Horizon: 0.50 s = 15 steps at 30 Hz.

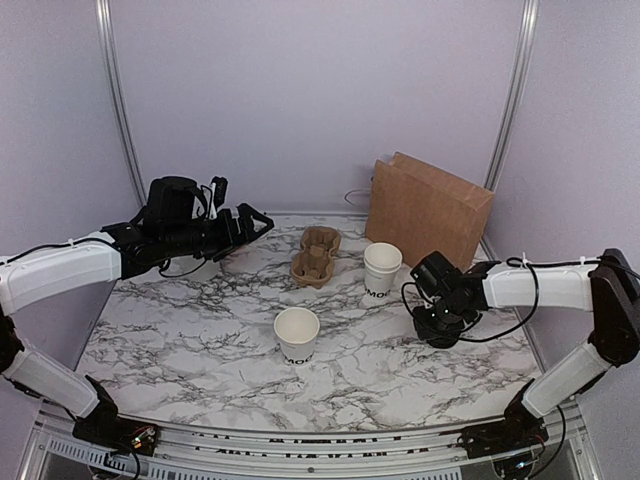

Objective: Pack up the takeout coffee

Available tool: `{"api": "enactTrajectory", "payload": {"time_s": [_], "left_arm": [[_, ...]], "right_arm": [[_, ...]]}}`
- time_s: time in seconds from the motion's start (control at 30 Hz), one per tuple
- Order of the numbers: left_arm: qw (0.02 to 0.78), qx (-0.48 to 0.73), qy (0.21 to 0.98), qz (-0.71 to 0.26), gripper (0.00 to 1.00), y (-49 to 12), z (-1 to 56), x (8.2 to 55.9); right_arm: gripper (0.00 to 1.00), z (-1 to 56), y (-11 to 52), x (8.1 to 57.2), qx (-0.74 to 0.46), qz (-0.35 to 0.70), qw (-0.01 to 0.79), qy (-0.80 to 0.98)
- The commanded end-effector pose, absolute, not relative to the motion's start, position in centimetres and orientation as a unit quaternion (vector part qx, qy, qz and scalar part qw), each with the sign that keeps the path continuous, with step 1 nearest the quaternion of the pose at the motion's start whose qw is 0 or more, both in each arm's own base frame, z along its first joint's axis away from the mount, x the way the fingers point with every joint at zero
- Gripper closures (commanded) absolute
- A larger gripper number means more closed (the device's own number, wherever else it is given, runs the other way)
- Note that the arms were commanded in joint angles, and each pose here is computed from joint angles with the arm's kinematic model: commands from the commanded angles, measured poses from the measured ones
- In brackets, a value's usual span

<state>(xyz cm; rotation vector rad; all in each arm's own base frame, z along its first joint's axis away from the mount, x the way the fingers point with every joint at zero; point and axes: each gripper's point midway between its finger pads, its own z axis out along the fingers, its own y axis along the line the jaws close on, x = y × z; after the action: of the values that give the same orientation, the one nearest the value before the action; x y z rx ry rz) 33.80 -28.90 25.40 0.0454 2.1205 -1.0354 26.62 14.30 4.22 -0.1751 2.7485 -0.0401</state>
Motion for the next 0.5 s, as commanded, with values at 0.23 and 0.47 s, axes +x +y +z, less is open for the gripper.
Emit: {"api": "enactTrajectory", "payload": {"time_s": [0.23, 0.47], "left_arm": [[0.381, 0.023, 0.824, -0.418, 0.01, -29.5, 25.6, 33.8], [0.378, 0.024, 0.825, -0.421, 0.01, -29.5, 25.3, 33.6]], "right_arm": [[0.95, 7.5, 16.0, 28.5, -0.059, 0.025, 0.225, 0.972], [0.98, 8.5, 17.5, 28.8, -0.062, 0.061, 0.23, 0.969]]}}
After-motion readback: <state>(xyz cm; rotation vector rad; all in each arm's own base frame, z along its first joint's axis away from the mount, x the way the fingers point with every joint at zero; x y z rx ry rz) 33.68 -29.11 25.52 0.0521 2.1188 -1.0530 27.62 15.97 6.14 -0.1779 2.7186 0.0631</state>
